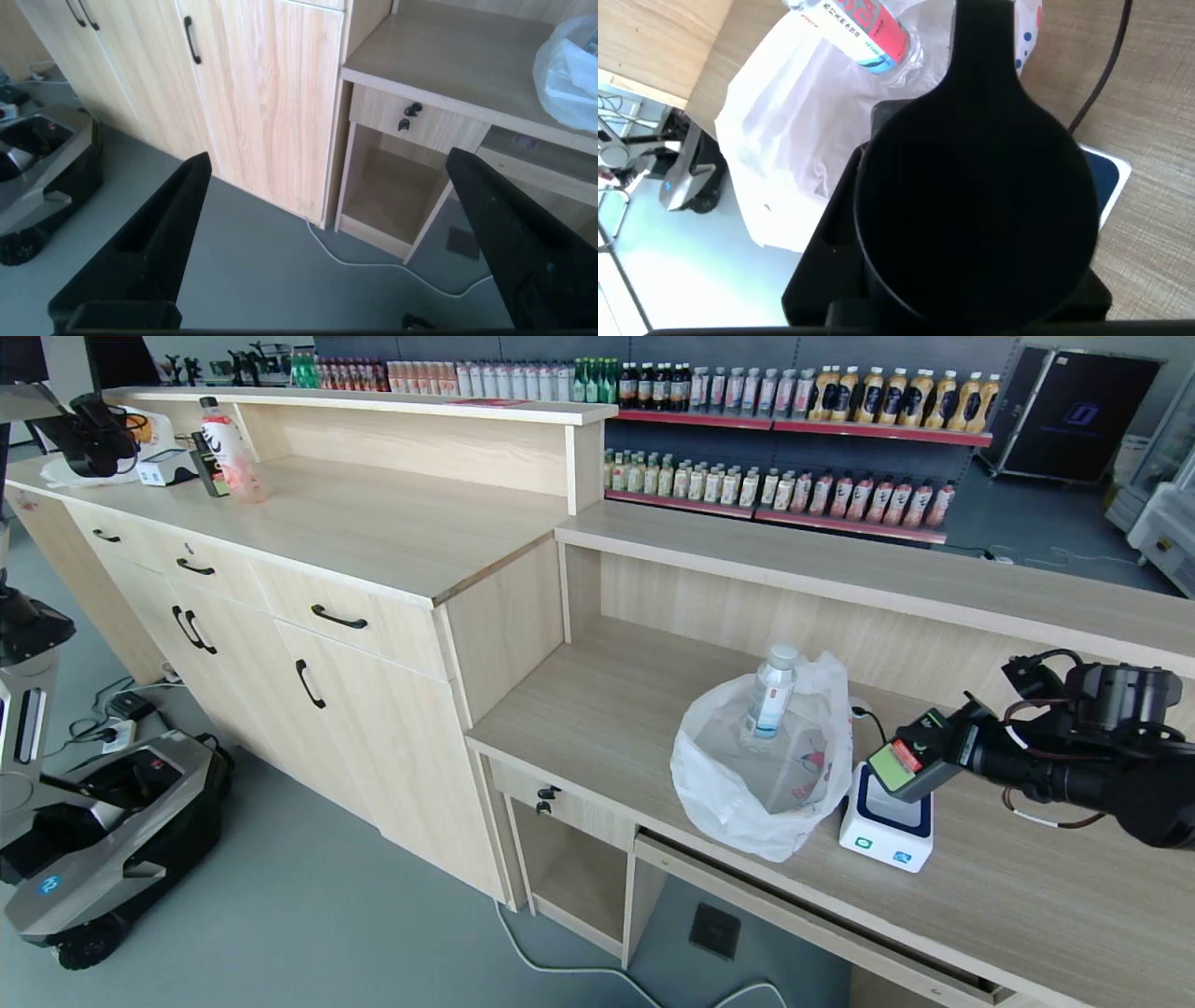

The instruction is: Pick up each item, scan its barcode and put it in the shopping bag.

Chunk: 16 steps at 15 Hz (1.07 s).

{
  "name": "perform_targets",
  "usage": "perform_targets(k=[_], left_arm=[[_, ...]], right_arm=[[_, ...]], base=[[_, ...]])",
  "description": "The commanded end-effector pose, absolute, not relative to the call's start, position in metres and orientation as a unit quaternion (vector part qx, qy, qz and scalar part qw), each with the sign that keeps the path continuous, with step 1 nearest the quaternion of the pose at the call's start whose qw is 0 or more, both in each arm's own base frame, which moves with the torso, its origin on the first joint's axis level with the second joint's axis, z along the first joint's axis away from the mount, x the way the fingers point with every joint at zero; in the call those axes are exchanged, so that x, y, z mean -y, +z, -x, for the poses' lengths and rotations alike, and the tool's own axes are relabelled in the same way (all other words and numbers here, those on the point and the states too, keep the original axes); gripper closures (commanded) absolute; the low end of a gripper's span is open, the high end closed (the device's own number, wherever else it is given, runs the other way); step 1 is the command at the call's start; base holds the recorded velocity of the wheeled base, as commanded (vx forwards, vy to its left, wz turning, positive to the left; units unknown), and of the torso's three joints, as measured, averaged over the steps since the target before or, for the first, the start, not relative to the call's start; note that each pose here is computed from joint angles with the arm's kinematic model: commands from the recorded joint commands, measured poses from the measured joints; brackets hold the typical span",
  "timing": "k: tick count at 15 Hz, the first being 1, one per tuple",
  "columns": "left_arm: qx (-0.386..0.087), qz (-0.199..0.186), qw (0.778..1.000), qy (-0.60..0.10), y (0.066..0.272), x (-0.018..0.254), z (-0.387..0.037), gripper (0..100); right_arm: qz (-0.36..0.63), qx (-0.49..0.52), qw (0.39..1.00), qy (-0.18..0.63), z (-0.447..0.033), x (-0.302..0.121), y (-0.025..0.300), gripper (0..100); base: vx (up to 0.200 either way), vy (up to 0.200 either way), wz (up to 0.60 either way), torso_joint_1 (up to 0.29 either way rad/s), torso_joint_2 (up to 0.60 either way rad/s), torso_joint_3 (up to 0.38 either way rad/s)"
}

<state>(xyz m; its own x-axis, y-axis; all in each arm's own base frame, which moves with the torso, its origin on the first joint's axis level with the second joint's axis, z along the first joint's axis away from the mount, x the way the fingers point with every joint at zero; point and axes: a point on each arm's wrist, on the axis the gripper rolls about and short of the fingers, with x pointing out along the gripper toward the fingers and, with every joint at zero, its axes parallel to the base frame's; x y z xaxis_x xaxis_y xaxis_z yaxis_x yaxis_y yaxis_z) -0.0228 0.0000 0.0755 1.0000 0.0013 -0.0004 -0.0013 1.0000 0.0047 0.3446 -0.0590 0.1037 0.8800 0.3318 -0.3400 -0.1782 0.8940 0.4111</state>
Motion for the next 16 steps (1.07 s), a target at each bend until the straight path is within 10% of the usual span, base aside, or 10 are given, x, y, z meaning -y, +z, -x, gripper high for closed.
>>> perform_targets(k=[1, 16], left_arm=[[0.000, -0.002, 1.000, 0.001, 0.075, 0.000, 0.023, 0], [0.000, -0.002, 1.000, 0.001, 0.075, 0.000, 0.023, 0]], right_arm=[[-0.172, -0.213, 0.952, 0.135, -0.347, 0.059, 0.092, 100], [-0.156, -0.208, 0.957, 0.127, -0.361, 0.061, 0.071, 100]], base=[[0.000, 0.000, 0.00, 0.000, 0.00, 0.000], [0.000, 0.000, 0.00, 0.000, 0.00, 0.000]])
